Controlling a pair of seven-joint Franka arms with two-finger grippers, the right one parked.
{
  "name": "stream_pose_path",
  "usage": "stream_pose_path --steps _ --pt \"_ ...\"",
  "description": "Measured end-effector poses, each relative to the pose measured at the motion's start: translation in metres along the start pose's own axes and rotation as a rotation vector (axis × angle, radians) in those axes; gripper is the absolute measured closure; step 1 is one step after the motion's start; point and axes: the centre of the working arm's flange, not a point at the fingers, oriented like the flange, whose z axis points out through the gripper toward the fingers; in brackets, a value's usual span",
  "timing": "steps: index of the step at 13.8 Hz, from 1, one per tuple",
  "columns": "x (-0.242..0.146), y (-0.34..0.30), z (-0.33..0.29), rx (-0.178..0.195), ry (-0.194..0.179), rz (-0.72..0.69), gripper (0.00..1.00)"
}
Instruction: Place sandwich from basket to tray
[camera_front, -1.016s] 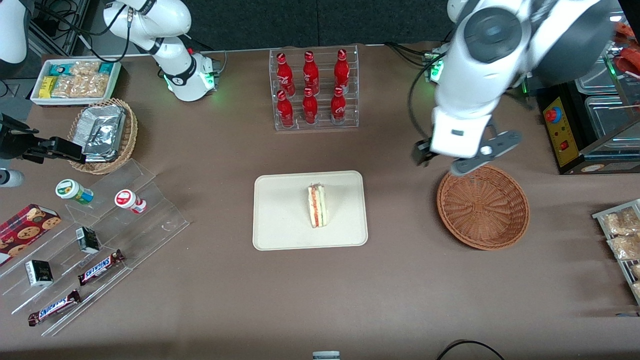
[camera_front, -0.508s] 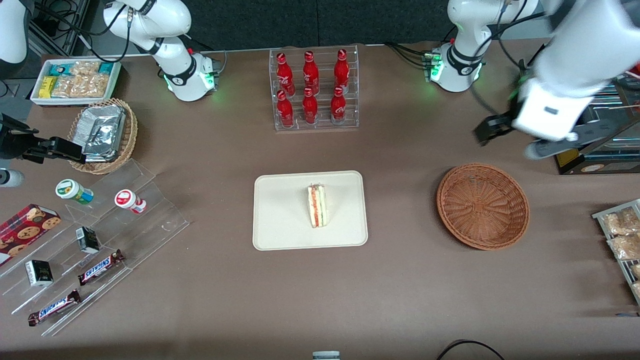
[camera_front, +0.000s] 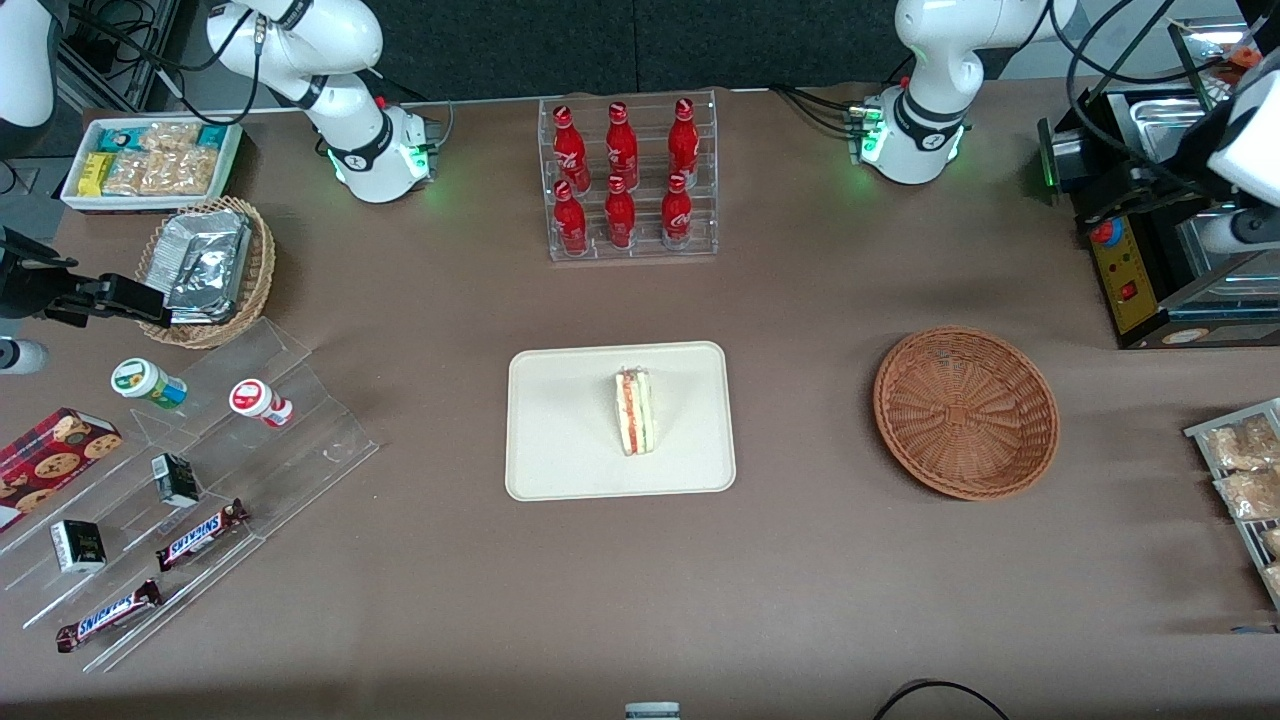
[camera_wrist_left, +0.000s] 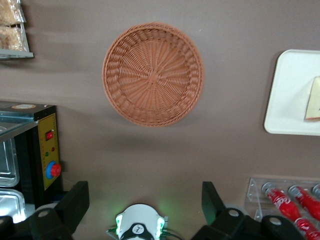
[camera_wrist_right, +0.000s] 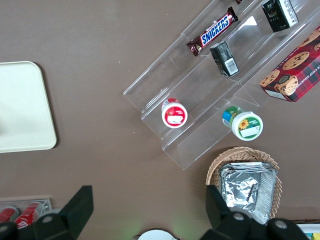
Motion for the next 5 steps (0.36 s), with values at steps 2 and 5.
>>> stream_pose_path --steps 2,5 --pt "-0.0020 -0.0061 0.0038 -0.001 -0.009 0.021 0.00" --pt "-0.0017 -0.0078 0.0051 0.014 -0.010 0.049 0.00"
